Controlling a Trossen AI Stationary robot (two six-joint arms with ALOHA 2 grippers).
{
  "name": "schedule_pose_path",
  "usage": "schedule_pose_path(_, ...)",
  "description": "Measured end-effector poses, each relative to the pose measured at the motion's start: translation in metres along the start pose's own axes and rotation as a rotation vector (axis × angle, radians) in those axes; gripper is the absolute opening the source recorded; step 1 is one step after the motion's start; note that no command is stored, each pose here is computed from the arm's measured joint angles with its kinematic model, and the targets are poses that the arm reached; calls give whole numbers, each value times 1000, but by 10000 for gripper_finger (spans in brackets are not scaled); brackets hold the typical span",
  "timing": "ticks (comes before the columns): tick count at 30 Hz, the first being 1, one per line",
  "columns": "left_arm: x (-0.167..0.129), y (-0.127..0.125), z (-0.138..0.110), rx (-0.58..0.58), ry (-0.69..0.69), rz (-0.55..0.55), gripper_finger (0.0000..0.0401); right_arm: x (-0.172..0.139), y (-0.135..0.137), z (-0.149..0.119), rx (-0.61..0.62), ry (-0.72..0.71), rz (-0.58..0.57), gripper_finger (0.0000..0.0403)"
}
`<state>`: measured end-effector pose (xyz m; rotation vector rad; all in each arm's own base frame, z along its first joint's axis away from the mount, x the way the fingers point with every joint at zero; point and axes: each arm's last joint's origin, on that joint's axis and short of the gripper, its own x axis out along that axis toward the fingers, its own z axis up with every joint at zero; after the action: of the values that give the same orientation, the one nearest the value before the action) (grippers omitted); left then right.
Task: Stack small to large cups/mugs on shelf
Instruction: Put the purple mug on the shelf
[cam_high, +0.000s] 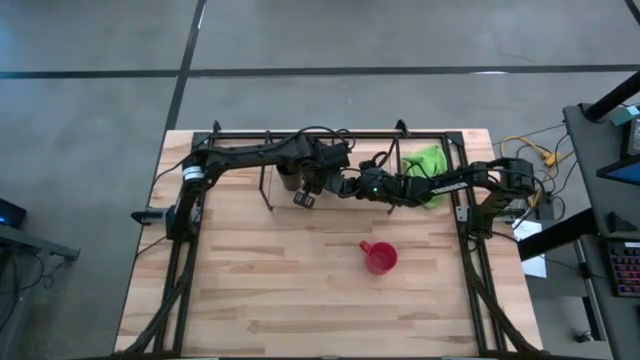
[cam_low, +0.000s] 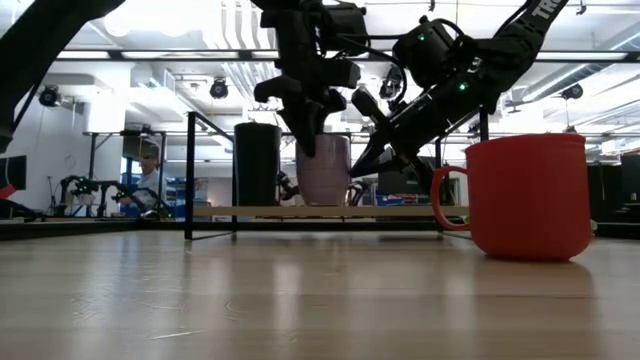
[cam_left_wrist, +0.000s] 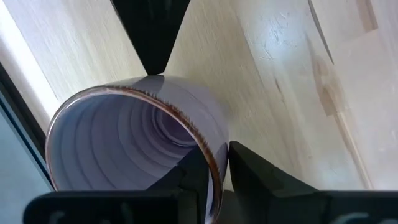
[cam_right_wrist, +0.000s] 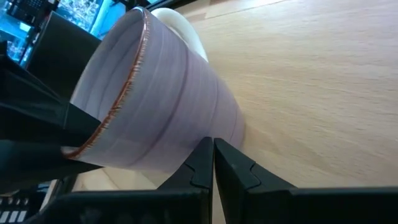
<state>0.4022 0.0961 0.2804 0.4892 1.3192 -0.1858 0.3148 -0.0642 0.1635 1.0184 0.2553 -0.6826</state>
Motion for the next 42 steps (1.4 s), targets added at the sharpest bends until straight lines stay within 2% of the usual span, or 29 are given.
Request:
schedule_pose_path(15, -3, 0, 1, 1, 3, 17, 48, -18, 5, 12, -48, -89, -59, 9)
schedule_pose_path(20, -7, 3, 2, -1, 16, 58, 48, -27, 12, 18, -69, -129, -36, 9)
schedule_pose_path(30, -12, 3, 2, -1, 11, 65, 48, -53, 26, 35, -109, -210, 31, 8)
schedule_pose_path(36, -30, -3, 2, 4, -20, 84, 48, -72, 35, 46, -144, -271, 75, 9)
schedule_pose_path(42, -69, -14, -4, -34, -91, 127, 48, -92, 43, 55, -208, -288, 148, 9)
